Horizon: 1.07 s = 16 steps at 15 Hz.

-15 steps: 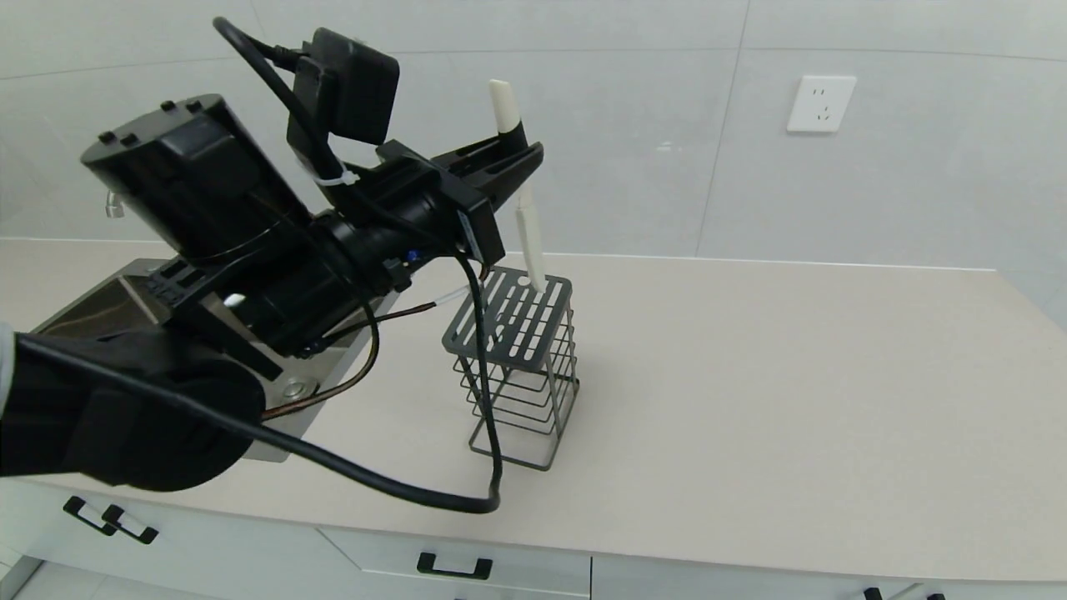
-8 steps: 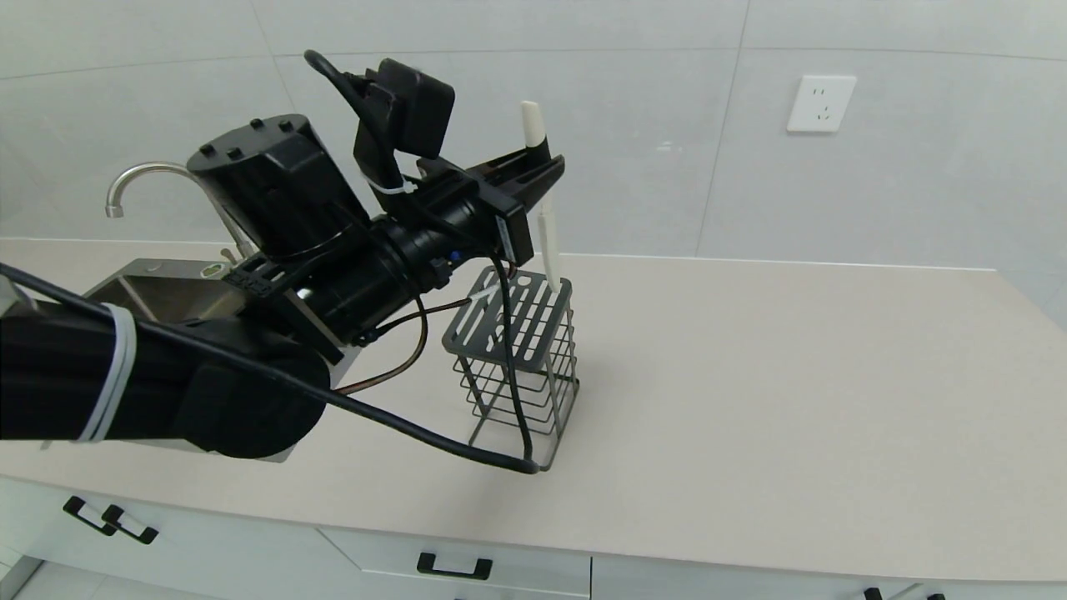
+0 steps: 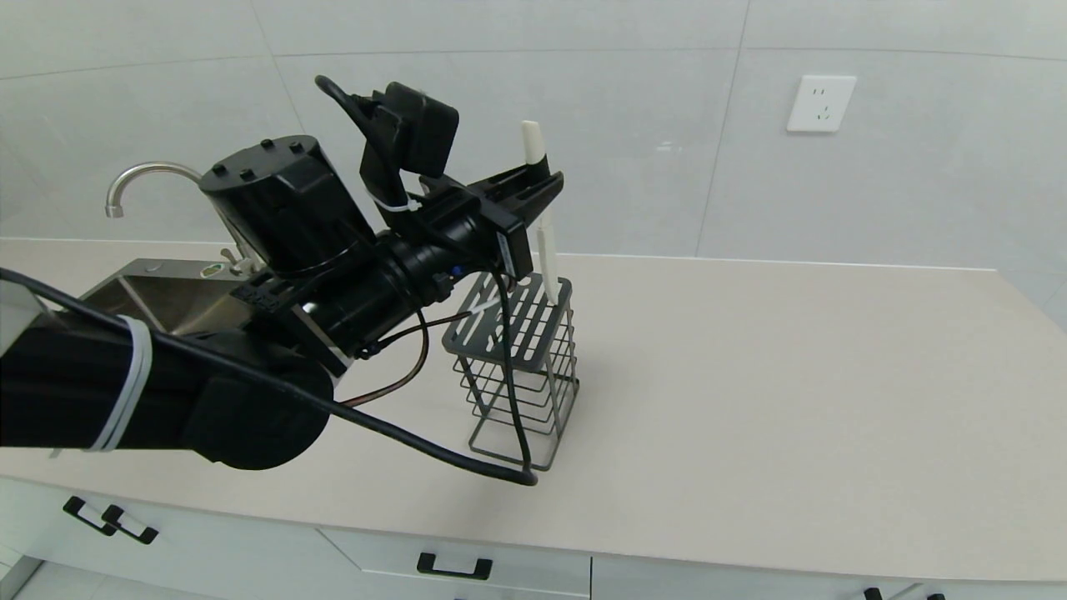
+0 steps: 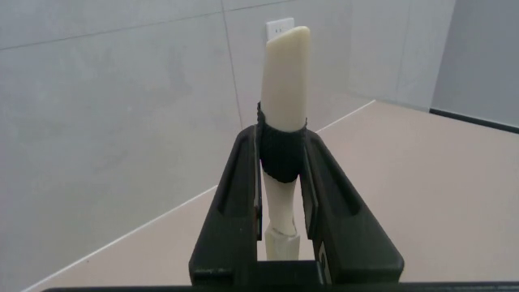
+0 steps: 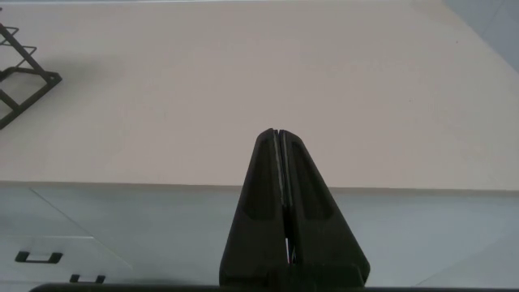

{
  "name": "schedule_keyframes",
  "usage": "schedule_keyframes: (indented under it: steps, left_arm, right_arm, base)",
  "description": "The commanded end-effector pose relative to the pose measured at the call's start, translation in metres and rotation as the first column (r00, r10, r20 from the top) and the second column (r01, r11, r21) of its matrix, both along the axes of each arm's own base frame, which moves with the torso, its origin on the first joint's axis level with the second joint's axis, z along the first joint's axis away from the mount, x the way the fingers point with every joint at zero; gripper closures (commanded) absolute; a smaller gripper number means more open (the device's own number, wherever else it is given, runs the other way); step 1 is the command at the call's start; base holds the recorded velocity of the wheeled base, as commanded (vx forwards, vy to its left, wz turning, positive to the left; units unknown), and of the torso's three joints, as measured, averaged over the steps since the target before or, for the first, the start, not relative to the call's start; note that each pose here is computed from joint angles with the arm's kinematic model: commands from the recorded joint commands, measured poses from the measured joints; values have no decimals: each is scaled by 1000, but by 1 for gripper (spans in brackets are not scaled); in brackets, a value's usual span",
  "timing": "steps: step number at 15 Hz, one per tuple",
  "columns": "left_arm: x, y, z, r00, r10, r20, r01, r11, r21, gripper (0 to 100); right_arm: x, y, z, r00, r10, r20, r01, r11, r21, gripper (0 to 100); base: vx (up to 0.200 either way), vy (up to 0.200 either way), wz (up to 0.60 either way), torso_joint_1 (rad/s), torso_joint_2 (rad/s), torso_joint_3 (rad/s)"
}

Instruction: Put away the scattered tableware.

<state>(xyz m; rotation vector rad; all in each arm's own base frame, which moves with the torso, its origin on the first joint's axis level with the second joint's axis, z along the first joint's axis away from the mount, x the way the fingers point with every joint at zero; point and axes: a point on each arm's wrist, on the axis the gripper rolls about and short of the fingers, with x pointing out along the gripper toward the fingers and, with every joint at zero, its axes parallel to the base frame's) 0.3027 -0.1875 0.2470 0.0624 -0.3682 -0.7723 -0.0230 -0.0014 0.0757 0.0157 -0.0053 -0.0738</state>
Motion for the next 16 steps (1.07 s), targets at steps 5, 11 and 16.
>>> schedule_keyframes:
  steps: [5, 11, 16]
  left_arm:
    - [0, 0, 4, 1000, 2, 14, -2, 1000, -6, 100]
    - [1, 1, 2, 1000, 3, 10, -3, 1000, -4, 100]
    - [6, 5, -4, 1000, 20, -2, -20, 1000, 3, 100]
  right_arm:
    - [0, 0, 0, 1000, 0, -2, 0, 1000, 0, 100]
    - [0, 0, 0, 1000, 2, -2, -2, 1000, 0, 100]
    - [0, 0, 0, 1000, 0, -2, 0, 1000, 0, 100]
  base:
    - [0, 0, 0, 0, 0, 0]
    - [0, 0, 0, 0, 0, 0]
    - [0, 0, 0, 0, 0, 0]
